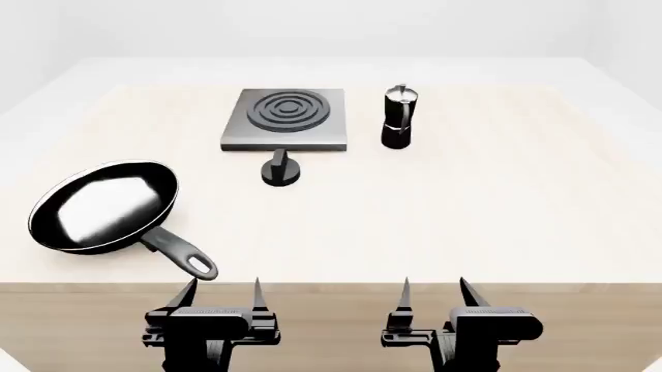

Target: Turn on the stove and put the moka pot on it.

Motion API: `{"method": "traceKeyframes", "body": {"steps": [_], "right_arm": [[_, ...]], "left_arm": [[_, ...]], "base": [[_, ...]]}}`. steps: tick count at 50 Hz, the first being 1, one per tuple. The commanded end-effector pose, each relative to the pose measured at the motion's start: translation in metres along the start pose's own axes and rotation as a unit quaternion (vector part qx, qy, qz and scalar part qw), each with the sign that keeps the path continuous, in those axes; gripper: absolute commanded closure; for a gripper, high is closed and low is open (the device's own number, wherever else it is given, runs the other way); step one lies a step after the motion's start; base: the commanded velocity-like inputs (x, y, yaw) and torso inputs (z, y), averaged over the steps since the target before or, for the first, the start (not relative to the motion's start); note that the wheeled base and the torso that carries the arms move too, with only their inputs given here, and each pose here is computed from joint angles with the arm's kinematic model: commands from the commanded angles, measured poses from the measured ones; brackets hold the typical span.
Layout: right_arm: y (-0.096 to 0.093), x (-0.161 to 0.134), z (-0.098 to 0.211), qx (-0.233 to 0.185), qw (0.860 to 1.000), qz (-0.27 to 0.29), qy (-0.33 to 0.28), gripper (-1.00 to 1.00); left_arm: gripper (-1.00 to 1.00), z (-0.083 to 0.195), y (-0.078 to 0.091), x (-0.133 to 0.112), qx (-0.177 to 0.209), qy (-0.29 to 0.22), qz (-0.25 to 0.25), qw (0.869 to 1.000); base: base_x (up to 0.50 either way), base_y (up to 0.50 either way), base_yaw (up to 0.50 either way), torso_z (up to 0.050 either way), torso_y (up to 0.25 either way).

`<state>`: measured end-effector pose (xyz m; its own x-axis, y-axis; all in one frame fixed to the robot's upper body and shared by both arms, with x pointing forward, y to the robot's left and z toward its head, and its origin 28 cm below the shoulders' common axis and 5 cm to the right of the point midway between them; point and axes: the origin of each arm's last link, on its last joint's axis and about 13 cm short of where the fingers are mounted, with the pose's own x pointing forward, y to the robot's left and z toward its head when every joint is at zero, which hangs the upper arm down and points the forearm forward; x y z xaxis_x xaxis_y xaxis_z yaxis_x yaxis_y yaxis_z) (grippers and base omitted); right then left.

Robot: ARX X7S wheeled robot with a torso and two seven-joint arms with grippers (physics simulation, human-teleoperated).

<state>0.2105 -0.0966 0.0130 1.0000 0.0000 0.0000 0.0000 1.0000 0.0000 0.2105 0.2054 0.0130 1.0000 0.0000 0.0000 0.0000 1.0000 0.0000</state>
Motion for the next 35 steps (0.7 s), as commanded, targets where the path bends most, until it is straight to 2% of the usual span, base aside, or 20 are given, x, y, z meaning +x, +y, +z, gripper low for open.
{"method": "traceKeyframes", "body": {"steps": [1,7,11,14,19,23,30,35], "right_arm": [[0.001,0.0,-0.001,-0.002,1.0,0.001,0.0,-1.0],[0.0,0.0,-0.001,-0.002,1.0,-0.001,0.001,-1.0],[0.0,0.0,0.0,-0.002,1.0,-0.003,0.001,-1.0],[0.001,-0.003,0.002,0.001,1.0,-0.003,-0.003,-1.0],[-0.002,-0.007,0.005,0.007,1.0,-0.011,-0.009,-1.0],[-0.001,-0.01,0.021,0.018,0.999,-0.007,-0.031,-1.0],[0.002,-0.017,0.059,-0.001,0.996,0.003,-0.086,-1.0],[0.007,-0.026,0.089,-0.003,0.992,0.02,-0.126,-1.0]], "left_arm": [[-1.0,-0.001,0.0,0.0,0.001,-0.001,-0.001,1.0],[-1.0,0.001,-0.001,0.0,0.004,-0.007,-0.005,1.0],[-1.0,0.0,-0.002,-0.002,0.035,0.004,-0.012,0.999],[-1.0,0.002,-0.003,-0.004,0.022,-0.008,-0.016,1.0],[-1.0,0.01,-0.003,-0.008,0.03,-0.015,-0.022,0.999],[-1.0,0.028,-0.004,-0.009,0.041,-0.038,-0.026,0.998],[-1.0,0.056,-0.007,-0.015,0.041,-0.082,-0.028,0.995],[-1.0,0.087,-0.007,-0.025,0.043,-0.13,-0.032,0.99]], "base": [[0.0,0.0,0.0,0.0,0.0],[0.0,0.0,0.0,0.0,0.0],[0.0,0.0,0.0,0.0,0.0],[0.0,0.0,0.0,0.0,0.0],[0.0,0.0,0.0,0.0,0.0],[0.0,0.0,0.0,0.0,0.0],[0.0,0.0,0.0,0.0,0.0],[0.0,0.0,0.0,0.0,0.0]]}}
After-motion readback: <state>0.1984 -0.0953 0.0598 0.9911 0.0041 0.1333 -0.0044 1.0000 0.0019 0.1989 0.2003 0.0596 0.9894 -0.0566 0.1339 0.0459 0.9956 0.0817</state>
